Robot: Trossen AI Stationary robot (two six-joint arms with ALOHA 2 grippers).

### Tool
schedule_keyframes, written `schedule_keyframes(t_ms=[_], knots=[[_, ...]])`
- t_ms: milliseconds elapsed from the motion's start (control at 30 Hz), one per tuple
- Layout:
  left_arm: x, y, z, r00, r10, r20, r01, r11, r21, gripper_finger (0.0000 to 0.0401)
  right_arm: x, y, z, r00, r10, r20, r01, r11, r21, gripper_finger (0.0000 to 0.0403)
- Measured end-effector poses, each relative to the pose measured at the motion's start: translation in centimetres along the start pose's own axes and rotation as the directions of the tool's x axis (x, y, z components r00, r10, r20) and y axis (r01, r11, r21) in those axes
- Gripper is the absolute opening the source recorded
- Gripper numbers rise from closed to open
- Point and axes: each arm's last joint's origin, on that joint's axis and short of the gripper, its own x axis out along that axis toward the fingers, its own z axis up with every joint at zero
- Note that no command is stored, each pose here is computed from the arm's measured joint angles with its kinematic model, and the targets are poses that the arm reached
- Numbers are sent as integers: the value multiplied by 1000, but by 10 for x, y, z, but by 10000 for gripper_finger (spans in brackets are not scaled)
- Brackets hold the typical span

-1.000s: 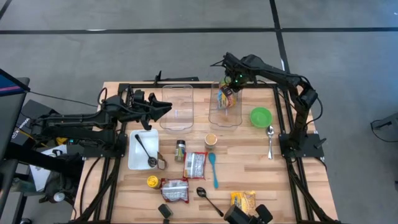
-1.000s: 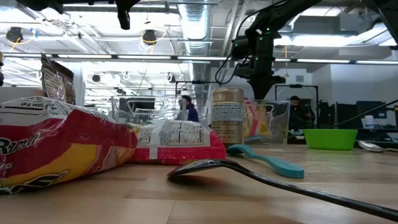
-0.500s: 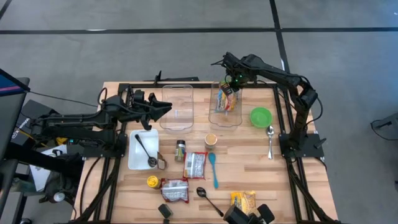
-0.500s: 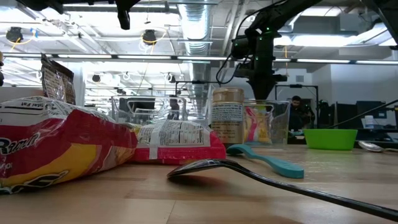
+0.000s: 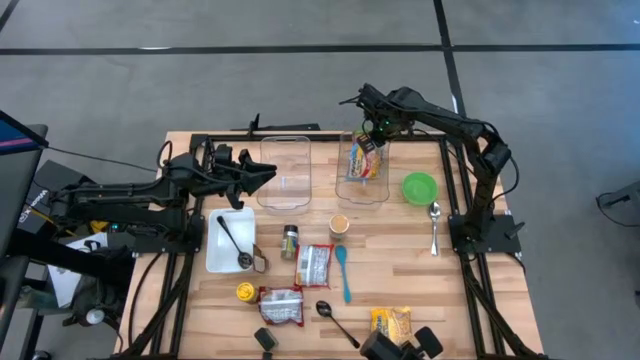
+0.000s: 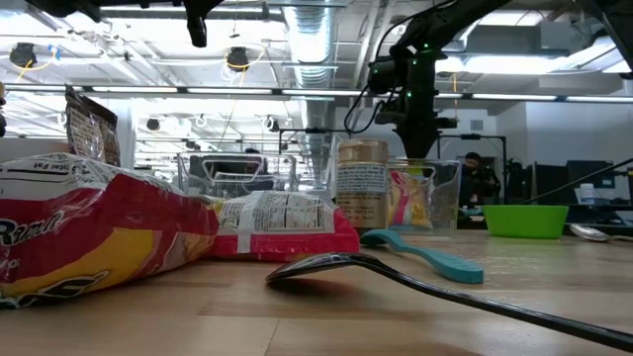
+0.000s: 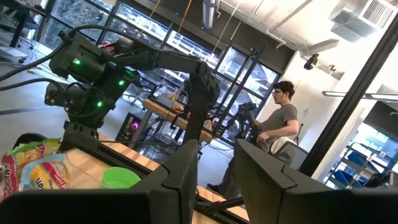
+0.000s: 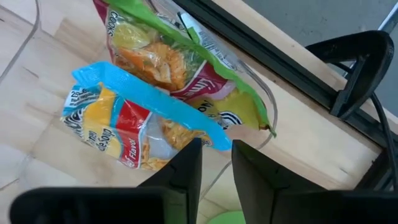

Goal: Pick & Place Food Item
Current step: Put the orange seasoning pack into the left transparent bin

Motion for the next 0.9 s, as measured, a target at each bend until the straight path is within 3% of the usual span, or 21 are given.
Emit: schedule_keyframes(t_ms=[200, 533, 733, 900], knots=[[0, 0, 0, 1000, 0, 0, 0, 1000, 0, 102, -25, -4, -5, 997, -1, 78, 0, 1000, 6, 73], [0, 0, 0, 1000, 0, 0, 0, 1000, 0, 102, -90, -8, -31, 960, 73, 269, -73, 997, -10, 4], [0, 0, 0, 1000, 0, -1, 0, 1000, 0, 102, -125, 10, -51, 898, 241, 368, -213, 970, -115, 7], [0, 0, 0, 1000, 0, 0, 0, 1000, 0, 102, -149, 36, -75, 838, 416, 354, -340, 904, -258, 3]])
